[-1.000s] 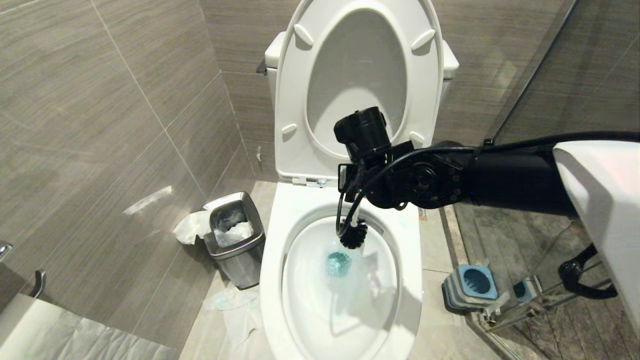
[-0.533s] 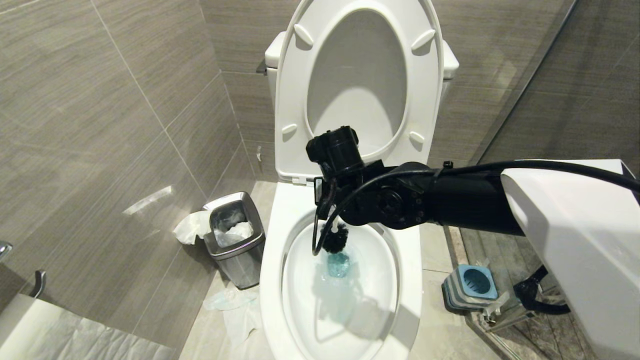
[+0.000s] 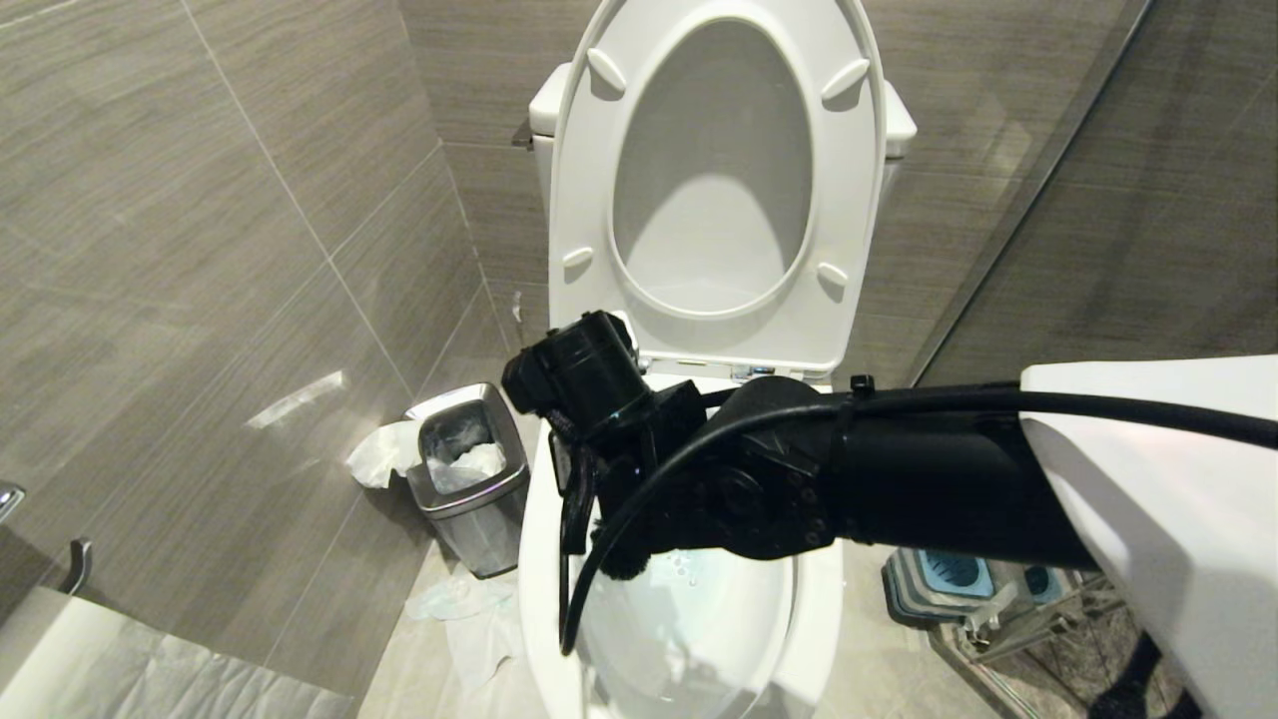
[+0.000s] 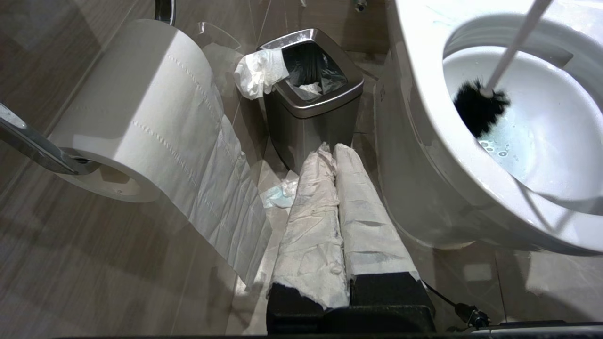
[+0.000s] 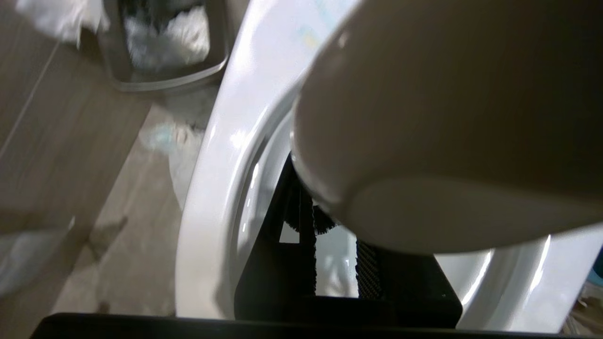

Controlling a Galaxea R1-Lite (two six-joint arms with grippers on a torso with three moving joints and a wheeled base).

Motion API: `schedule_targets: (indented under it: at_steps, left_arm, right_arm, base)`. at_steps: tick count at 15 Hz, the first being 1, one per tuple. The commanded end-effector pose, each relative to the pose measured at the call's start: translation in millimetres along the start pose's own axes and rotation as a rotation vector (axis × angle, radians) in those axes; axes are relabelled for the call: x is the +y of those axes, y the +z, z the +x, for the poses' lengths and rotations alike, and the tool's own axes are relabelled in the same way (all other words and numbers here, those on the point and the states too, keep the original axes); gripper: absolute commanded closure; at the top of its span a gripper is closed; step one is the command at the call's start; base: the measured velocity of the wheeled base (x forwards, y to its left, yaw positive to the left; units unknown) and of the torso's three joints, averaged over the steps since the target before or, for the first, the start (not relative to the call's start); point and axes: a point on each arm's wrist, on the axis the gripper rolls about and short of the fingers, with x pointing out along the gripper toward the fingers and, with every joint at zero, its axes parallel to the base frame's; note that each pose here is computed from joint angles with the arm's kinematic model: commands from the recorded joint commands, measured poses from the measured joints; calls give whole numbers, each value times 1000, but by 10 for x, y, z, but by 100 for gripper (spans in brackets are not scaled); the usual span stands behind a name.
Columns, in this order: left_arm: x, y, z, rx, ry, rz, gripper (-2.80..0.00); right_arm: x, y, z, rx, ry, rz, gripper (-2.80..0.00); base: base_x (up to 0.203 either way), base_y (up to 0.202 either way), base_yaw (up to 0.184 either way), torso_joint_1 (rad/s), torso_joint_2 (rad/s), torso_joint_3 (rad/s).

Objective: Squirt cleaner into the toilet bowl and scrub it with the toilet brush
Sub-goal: Scrub the toilet bowl

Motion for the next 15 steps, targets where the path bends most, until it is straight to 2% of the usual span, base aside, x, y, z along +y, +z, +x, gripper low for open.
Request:
schedule_targets:
  at_steps: [1, 3, 7, 9, 12, 15]
  left_arm:
    - [0, 0, 1, 1, 0, -1, 0]
    - [0, 0, 1, 1, 0, -1, 0]
    - [0, 0, 1, 1, 0, -1, 0]
    - [0, 0, 1, 1, 0, -1, 0]
    - [0, 0, 1, 1, 0, -1, 0]
    - [0, 0, 1, 1, 0, -1, 0]
  right_arm:
    - [-2, -20, -282, 7, 27, -19, 0]
    - [-92, -138, -508, 38, 25, -46, 0]
    - [-521, -308, -790, 87, -40, -24, 0]
    - [-835, -236, -706, 89, -118, 30, 0]
    - [-1165, -71, -529, 70, -215, 102, 0]
    - [-1158, 98, -310, 25, -232, 158, 0]
  base:
    - [0, 0, 0, 0, 0, 0]
    - [0, 0, 0, 0, 0, 0]
    - [0, 0, 0, 0, 0, 0]
    - [0, 0, 0, 0, 0, 0]
    - [0, 0, 0, 0, 0, 0]
    - [0, 0, 0, 0, 0, 0]
